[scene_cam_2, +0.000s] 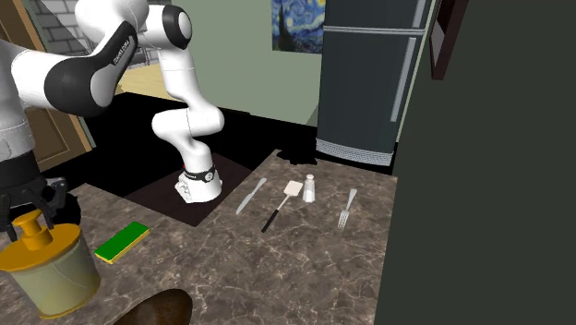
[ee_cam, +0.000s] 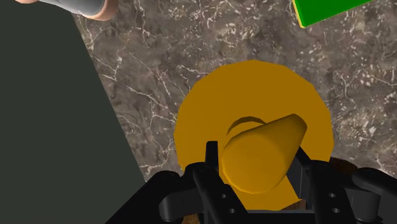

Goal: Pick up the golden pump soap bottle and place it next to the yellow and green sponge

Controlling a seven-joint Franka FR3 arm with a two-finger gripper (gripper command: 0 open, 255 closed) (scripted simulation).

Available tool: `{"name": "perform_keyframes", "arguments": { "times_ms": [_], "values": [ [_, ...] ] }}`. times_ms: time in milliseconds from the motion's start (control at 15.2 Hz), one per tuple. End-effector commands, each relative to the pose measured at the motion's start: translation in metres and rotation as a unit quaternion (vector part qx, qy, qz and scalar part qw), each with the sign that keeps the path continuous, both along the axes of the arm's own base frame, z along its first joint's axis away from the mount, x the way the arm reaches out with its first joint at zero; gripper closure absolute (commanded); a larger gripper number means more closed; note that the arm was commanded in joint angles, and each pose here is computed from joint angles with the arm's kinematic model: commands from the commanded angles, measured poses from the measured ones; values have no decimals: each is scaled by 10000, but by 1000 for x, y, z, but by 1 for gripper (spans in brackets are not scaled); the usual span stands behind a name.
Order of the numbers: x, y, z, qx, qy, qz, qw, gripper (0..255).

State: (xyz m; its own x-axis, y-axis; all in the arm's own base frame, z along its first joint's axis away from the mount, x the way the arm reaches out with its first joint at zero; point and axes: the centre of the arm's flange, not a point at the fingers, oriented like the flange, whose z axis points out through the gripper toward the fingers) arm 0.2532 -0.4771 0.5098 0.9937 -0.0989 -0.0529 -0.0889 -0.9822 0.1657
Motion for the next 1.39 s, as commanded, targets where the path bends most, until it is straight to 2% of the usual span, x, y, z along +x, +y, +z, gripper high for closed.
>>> {"name": "perform_keyframes", "arguments": {
  "times_ms": [0, 1056, 1320],
  "values": [
    [-1, 0, -9, -6, -5, 1, 10000, 255],
    [-1, 0, -94, -6, -5, 1, 10000, 255],
    [-1, 0, -96, -6, -5, 1, 10000, 255]
  ]
}}
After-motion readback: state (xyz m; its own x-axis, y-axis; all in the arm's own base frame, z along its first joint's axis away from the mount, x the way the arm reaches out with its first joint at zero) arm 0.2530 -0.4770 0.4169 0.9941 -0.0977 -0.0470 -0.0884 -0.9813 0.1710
